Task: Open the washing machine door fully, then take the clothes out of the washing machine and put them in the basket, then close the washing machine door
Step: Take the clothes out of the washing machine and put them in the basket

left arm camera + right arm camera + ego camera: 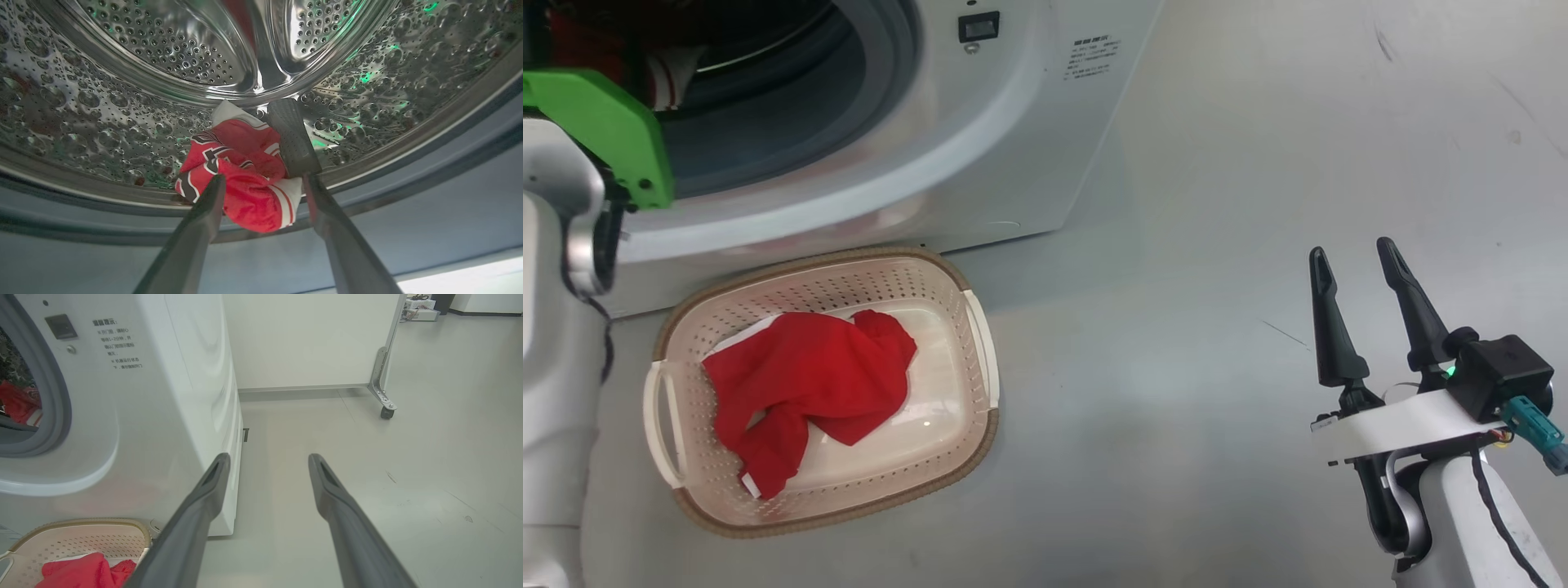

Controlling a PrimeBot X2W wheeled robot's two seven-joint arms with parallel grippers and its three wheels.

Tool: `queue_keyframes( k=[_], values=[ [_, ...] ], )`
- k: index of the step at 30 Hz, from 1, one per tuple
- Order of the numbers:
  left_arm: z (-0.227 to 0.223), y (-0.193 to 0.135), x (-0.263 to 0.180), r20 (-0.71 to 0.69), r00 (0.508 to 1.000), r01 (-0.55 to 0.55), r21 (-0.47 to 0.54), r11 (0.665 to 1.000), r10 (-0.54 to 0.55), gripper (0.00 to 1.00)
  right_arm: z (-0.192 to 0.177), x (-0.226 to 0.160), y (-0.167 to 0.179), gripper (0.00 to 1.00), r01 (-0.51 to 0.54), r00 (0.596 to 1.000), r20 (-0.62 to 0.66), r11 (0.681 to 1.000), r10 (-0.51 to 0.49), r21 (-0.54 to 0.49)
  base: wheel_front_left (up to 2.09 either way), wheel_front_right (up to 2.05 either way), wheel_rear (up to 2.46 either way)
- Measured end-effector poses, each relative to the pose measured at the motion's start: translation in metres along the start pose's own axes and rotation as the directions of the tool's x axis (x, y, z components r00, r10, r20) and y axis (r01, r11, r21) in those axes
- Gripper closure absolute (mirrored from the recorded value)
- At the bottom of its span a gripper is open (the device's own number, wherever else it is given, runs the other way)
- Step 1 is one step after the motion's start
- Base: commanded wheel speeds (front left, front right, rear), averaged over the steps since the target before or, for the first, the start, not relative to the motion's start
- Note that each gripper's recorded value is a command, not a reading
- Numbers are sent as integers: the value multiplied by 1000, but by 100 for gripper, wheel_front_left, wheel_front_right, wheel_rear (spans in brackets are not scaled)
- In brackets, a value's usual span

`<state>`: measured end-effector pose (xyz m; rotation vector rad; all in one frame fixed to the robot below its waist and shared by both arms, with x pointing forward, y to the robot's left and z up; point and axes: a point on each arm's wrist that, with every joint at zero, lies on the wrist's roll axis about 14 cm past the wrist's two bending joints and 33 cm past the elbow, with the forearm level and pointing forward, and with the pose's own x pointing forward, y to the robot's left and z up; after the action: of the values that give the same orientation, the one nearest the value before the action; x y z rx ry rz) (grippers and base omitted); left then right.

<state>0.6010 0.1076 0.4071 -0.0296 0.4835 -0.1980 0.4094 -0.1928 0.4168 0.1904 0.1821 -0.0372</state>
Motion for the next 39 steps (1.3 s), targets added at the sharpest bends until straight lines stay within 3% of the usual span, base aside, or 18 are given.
queue_keyframes(
  k=[6,17,18,19,20,22,30,39],
  values=[
    [-11,14,27,-44,998,-38,62,997,41,0,-13,-1,-17,0,47,998,-38,999,-47,-11,0,0,0],
    [-34,9,51,-126,991,-37,74,997,46,0,-24,6,-27,0,73,995,-62,997,-74,-17,0,0,0],
    [-35,10,52,-133,990,-39,74,996,49,7,-24,6,-27,0,73,996,-60,997,-73,-17,0,0,0],
    [-36,11,53,-134,990,-44,74,996,53,7,-26,7,-27,0,73,995,-63,997,-74,-18,0,0,0],
    [-36,12,53,-135,989,-46,74,996,56,62,-27,7,-27,0,73,995,-66,997,-74,-18,0,0,0],
    [-36,12,53,-136,989,-48,79,996,59,100,-26,8,-27,0,72,995,-62,997,-73,-18,0,0,0],
    [-35,14,54,-129,989,-61,93,994,73,100,-27,10,-27,0,67,996,-65,998,-68,-16,0,0,0],
    [-8,13,48,5,997,-75,67,995,74,100,-25,9,-29,0,73,996,-56,997,-74,-13,0,0,0]
  ],
)
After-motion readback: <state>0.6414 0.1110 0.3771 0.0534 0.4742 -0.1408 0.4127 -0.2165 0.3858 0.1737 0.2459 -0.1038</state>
